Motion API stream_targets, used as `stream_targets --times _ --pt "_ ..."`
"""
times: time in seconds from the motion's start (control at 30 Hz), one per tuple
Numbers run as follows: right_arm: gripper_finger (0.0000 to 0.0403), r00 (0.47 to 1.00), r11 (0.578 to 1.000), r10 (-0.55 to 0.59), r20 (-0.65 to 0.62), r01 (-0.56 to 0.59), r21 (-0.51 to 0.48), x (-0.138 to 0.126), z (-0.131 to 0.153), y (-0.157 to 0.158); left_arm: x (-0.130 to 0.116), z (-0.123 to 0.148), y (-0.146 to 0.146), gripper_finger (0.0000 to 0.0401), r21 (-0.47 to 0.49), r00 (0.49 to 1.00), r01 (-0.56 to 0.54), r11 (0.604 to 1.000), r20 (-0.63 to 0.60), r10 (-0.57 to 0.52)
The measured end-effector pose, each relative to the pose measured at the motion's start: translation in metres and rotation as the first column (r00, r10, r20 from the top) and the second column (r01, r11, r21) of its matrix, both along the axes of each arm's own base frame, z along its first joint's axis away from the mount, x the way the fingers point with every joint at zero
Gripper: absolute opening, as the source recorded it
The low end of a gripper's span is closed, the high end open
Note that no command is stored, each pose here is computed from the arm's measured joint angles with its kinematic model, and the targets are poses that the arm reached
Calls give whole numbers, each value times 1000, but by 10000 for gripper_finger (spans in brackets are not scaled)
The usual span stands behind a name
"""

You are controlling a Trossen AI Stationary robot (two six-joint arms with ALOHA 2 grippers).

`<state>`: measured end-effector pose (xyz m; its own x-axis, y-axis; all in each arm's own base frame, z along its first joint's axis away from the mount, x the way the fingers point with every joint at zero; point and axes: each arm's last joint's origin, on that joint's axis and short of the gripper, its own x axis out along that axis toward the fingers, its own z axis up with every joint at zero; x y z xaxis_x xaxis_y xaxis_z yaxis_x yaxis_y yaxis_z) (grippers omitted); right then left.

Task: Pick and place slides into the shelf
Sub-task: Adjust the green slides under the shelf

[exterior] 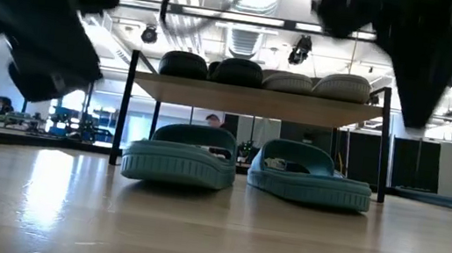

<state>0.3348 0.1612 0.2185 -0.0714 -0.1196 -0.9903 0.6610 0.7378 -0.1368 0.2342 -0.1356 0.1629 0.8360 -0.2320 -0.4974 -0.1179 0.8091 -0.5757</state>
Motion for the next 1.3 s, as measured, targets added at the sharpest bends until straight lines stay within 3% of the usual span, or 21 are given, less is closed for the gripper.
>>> stream_targets --times 0.2,0.37,0.67,0.87,1.13,1.3 --pt "9 988 994 -51 145 36 106 12 -38 -3 6 -2 -20 49 -7 1000 2 1000 -9 -3" --pt "9 988 997 -78 131 79 -7 6 -56 -18 14 -12 -25 49 16 999 -21 1000 -33 21" --pt "9 985 992 -50 162 68 -104 19 -72 -70 28 -29 -29 49 50 996 -40 998 -74 44" --pt "9 970 995 -40 240 61 -78 19 -44 -73 42 -44 -11 49 89 986 -139 986 -80 146" --pt "9 909 994 -49 413 86 -71 -11 16 -47 76 -63 35 49 117 968 -250 961 2 252" --pt "9 903 990 -82 422 120 -66 -23 23 -37 86 -66 58 49 130 952 -304 944 13 305"
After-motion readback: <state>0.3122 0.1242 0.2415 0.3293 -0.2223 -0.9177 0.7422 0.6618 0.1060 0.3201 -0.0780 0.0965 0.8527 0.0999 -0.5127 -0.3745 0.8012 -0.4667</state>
